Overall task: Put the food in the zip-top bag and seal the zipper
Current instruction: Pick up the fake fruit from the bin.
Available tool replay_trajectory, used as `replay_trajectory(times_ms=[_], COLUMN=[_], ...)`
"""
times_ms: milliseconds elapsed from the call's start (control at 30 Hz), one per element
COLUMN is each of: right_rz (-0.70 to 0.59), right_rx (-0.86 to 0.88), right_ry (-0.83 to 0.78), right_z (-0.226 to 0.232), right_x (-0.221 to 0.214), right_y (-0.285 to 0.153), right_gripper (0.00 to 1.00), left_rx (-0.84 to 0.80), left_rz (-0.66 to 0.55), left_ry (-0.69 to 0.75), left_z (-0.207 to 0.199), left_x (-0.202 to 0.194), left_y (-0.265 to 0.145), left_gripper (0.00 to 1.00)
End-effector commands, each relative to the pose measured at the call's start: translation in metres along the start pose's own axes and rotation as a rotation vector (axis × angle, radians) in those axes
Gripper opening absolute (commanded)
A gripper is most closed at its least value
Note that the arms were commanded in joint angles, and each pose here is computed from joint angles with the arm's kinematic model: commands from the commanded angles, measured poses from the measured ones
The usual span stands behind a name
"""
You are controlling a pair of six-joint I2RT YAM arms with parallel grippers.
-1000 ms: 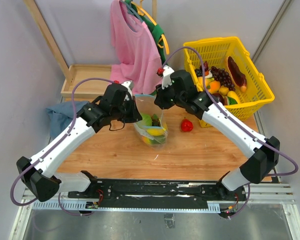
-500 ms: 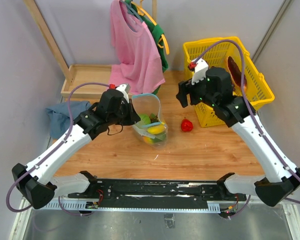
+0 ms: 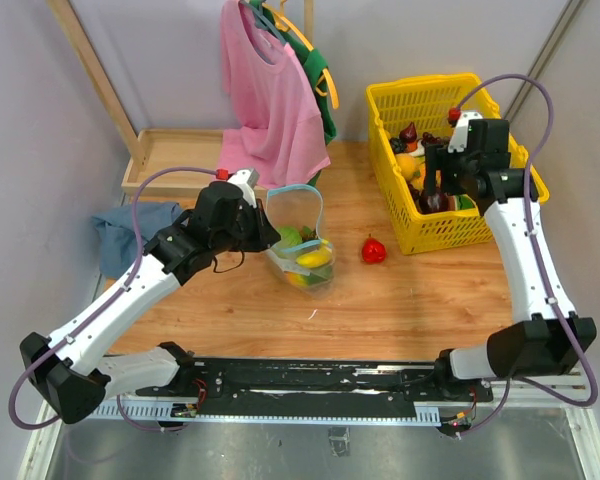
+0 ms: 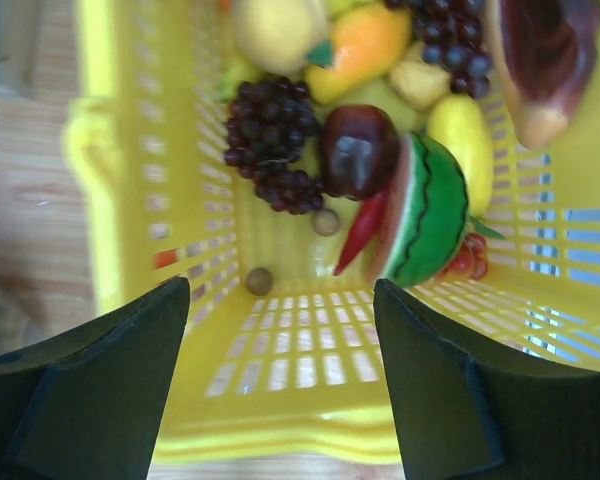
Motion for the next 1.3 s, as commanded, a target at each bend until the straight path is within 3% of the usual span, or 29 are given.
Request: replay_trajectory(times_ms=[0,200,433,933,1267], right_rz=[0.029,0.088,0.184,0.385,0.46], right_rx=[-0.006,0.007,0.023,-0.251,-0.141], right_ry=[0.125,0.213,0.243,0.242,0.273], right_z=[-0.031,-0.063,-0.07,-0.115,-0.123], right_x=[0.001,0.0,-0.017,-0.064,-0.088], right_y=[0.011,0.055,0.111,0.111,0.155], right_gripper=[0.75,0.74,0.76,0.82,0.92], left_rx=[-0.043,-0.056,-0.081,-0.047,-0.062], left_rz=[-0.058,-0.055,-0.056,-0.097,-0.103], left_ry=[0.022,0.027,0.03,0.093,0.134], left_z=[-0.005,-0.005,-0.006,0.001,0.004], left_x=[0.008,0.005,0.004,0.006,0.003], left_y=[-0.005,-0.004,-0.006,-0.005,-0.002], left_gripper=[0.0,0.0,0.0,0.0,0.0])
Point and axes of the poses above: each gripper's point midway between its finger pads, its own y axis out along the fingers, its own z axis along the line the jaws close on, x = y × z, the point moved 8 cm from there along -y, back along the fingers, and after that the axes turned 4 degrees about -y, right-handed, at the moved point
